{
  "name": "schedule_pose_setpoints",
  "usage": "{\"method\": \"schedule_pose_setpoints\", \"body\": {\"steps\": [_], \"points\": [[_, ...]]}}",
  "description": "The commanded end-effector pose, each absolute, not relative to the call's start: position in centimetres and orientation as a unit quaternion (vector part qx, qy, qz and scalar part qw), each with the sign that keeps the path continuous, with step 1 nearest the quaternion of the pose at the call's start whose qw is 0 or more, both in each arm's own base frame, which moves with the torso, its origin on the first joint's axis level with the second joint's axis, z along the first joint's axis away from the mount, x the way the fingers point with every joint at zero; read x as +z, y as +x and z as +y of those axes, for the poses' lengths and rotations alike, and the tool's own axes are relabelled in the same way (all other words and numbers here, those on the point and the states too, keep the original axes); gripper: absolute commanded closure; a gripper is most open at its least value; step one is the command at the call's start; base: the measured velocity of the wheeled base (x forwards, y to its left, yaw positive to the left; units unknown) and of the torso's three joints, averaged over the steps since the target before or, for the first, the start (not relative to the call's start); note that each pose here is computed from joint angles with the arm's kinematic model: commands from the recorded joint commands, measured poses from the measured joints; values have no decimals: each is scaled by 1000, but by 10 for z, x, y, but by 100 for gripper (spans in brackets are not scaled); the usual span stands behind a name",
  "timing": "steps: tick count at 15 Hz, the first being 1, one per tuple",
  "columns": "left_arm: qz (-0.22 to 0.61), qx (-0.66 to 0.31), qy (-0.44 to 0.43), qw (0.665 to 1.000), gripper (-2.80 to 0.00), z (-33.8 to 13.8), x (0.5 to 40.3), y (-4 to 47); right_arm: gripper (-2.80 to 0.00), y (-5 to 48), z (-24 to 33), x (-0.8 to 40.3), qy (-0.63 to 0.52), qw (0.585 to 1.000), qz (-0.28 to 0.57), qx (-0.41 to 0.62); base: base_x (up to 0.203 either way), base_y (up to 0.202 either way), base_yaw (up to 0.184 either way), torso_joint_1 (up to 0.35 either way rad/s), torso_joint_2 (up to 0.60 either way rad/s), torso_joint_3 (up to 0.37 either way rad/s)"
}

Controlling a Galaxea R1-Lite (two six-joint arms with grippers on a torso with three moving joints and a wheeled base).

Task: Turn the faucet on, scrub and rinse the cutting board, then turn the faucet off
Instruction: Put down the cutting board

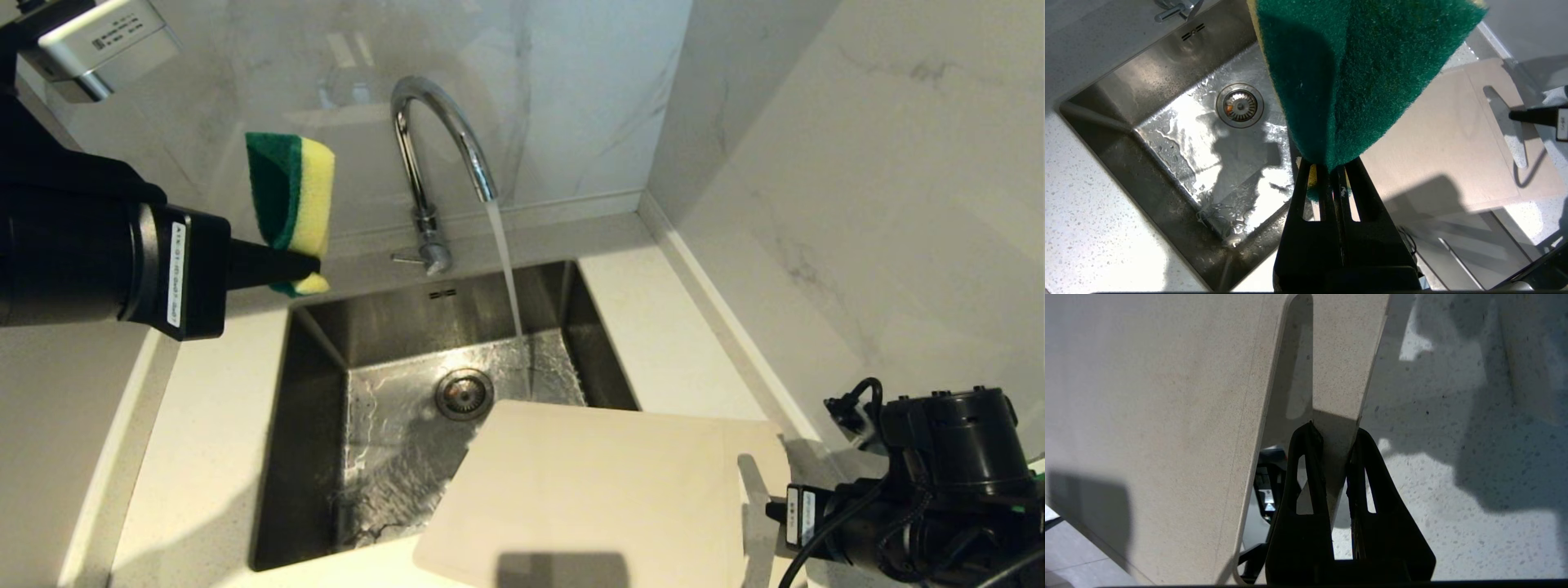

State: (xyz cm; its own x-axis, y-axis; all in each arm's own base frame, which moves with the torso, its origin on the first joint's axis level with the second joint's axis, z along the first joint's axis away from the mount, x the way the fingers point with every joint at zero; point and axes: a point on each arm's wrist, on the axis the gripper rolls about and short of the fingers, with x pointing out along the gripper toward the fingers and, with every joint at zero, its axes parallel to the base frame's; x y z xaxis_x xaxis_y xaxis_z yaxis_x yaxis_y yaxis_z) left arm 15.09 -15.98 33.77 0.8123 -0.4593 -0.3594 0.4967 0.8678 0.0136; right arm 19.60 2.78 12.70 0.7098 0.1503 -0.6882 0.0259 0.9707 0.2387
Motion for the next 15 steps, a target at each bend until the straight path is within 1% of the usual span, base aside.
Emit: {"method": "schedule_pose_setpoints", "body": {"steps": [1, 6, 9, 13, 14, 15], "points": [[176, -250, 53, 951, 0, -160, 337, 151, 0, 201, 26, 120, 104, 913, 394, 33, 0, 0, 0, 0, 0, 0], [178, -249, 51, 950, 0, -160, 337, 152, 0, 195, 24, 120, 75, 916, 391, 54, 0, 0, 0, 0, 0, 0], [179, -249, 48, 951, 0, -160, 337, 151, 0, 189, 20, 113, 75, 909, 405, 56, 0, 0, 0, 0, 0, 0], [180, -249, 48, 950, 0, -160, 336, 151, 0, 189, 10, 106, 112, 897, 421, 75, 0, 0, 0, 0, 0, 0], [182, -248, 50, 950, 0, -161, 335, 152, -280, 189, 10, 106, 111, 898, 419, 75, 0, 0, 0, 0, 0, 0], [182, -248, 50, 950, 0, -161, 334, 152, -280, 190, 10, 107, 111, 899, 416, 76, 0, 0, 0, 0, 0, 0]]}}
